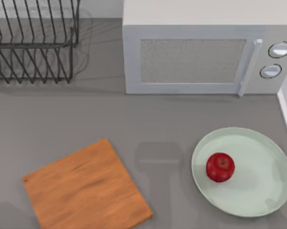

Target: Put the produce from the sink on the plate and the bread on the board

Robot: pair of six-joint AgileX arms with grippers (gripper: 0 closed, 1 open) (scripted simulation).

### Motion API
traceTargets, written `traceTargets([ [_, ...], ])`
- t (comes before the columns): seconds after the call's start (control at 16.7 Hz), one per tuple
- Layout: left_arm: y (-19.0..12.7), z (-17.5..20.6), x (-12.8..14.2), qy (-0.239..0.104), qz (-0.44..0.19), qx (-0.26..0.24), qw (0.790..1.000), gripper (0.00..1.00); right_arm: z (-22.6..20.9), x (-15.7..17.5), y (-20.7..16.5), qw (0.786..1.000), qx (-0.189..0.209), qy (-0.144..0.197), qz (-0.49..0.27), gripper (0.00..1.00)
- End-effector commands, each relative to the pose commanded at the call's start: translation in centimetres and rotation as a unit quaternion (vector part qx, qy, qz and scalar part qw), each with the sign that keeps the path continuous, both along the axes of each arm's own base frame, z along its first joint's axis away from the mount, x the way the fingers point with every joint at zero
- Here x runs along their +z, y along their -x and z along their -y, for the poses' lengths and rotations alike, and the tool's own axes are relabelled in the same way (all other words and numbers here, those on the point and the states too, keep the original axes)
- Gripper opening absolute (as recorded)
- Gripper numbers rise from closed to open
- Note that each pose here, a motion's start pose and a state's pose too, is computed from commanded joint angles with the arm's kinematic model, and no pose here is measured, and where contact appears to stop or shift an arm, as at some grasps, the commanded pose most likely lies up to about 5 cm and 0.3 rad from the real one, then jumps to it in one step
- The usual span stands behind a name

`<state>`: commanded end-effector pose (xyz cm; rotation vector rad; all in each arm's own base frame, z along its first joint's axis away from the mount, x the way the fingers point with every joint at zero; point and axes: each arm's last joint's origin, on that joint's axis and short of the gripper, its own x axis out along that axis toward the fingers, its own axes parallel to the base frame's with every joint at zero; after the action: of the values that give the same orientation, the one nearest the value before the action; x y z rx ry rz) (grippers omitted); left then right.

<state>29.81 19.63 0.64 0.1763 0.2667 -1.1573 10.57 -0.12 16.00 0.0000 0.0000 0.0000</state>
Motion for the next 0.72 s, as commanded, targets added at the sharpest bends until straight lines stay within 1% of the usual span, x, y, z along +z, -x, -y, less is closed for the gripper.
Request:
traceTargets([
  [0.3,0.0,0.0,0.0,0.0,0.0,0.0,1.0,0.0,0.0,0.0,0.0,1.0,0.0,0.0,0.0,1.0],
  [0.36,-0.2,-1.3,1.5,-0.025,0.032,0.013,0.999,0.0,0.0,0.0,0.0,1.0,0.0,0.0,0.0,1.0],
  [0.48,-0.2,-1.4,2.2,-0.025,0.033,0.013,0.999,0.0,0.0,0.0,0.0,1.0,0.0,0.0,0.0,1.0],
  [0.72,-0.4,-1.4,5.6,-0.022,0.028,0.012,0.999,0.0,0.0,0.0,0.0,1.0,0.0,0.0,0.0,1.0],
])
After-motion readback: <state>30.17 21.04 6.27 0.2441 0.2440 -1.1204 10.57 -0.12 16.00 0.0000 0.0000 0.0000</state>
